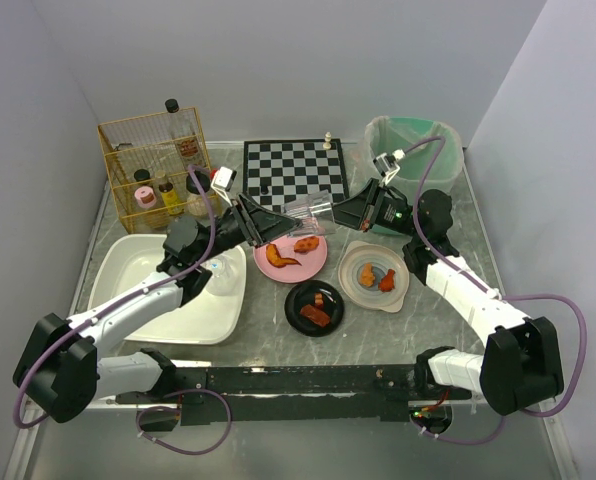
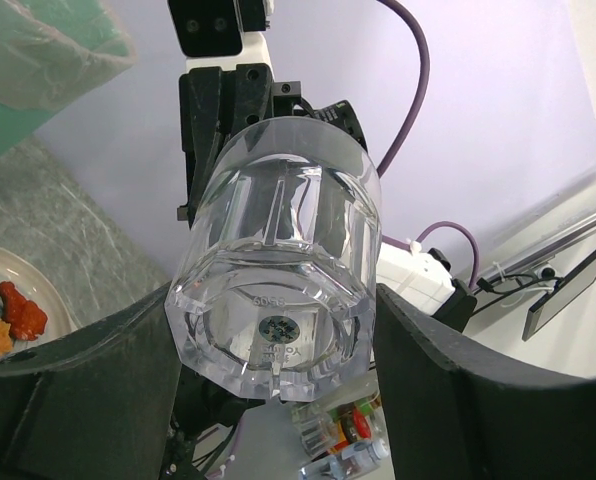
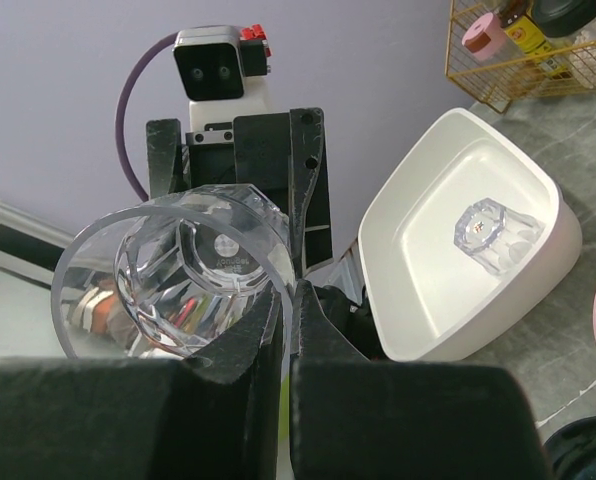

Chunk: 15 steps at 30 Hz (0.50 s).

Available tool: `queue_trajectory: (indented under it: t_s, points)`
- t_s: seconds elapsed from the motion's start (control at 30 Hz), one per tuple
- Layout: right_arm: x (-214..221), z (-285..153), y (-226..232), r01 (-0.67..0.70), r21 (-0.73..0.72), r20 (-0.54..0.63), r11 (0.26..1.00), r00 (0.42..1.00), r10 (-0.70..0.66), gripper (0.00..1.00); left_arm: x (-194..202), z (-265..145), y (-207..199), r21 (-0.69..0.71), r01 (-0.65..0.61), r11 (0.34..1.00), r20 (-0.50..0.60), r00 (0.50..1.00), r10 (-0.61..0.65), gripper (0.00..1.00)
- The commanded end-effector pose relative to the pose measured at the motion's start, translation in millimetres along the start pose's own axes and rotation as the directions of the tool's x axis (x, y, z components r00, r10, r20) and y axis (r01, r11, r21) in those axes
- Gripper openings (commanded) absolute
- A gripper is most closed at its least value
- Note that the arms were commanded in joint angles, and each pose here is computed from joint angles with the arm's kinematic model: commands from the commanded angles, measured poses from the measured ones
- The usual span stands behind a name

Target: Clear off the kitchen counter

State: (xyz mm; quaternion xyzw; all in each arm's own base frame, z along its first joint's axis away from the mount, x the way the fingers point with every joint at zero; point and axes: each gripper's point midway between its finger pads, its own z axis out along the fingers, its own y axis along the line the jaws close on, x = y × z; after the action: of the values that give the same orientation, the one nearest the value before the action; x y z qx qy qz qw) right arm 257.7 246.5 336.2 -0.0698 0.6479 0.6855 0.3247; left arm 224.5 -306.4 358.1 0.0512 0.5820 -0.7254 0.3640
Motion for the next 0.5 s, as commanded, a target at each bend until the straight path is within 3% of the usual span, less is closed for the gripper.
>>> queue_trajectory:
  t_s: [0.0, 0.07, 0.13, 0.17, 0.23, 0.3, 0.47]
  points:
    - [0, -1, 7, 0.039, -0.033, 0.003, 0.999, 0.999, -0.039, 0.00, -14, 5, -31, 0.098, -0.061, 0.993, 0.046, 0.997, 0.057, 0.26]
    - [1, -1, 6, 0.039, -0.032, -0.004, 0.999, 0.999, -0.039, 0.01, -13, 5, -32, 0.102, -0.059, 0.993, 0.042, 0.998, 0.055, 0.12]
    - [1, -1, 6, 0.046, -0.031, -0.011, 0.998, 0.999, -0.047, 0.25, -13, 6, -31, 0.096, -0.061, 0.994, 0.040, 0.998, 0.058, 0.01]
    - [1, -1, 5, 0.048, -0.022, -0.014, 0.999, 0.999, -0.048, 0.44, -13, 5, -29, 0.086, -0.061, 0.994, 0.038, 0.998, 0.058, 0.01]
    - [-2, -2, 1, 0.063, 0.012, -0.010, 0.998, 0.998, -0.063, 0.60, -16, 4, -27, 0.061, -0.078, 0.995, 0.060, 0.995, 0.074, 0.01]
    - [-5, -3, -8, 0.087, 0.081, -0.004, 0.993, 0.996, -0.087, 0.84, -23, 1, -21, 0.008, -0.094, 0.996, 0.086, 0.992, 0.093, 0.01]
    - [-24, -20, -30, 0.156, 0.306, 0.043, 0.939, 0.983, -0.177, 0.93, -54, -25, 3, -0.201, -0.129, 0.971, 0.175, 0.971, 0.165, 0.01]
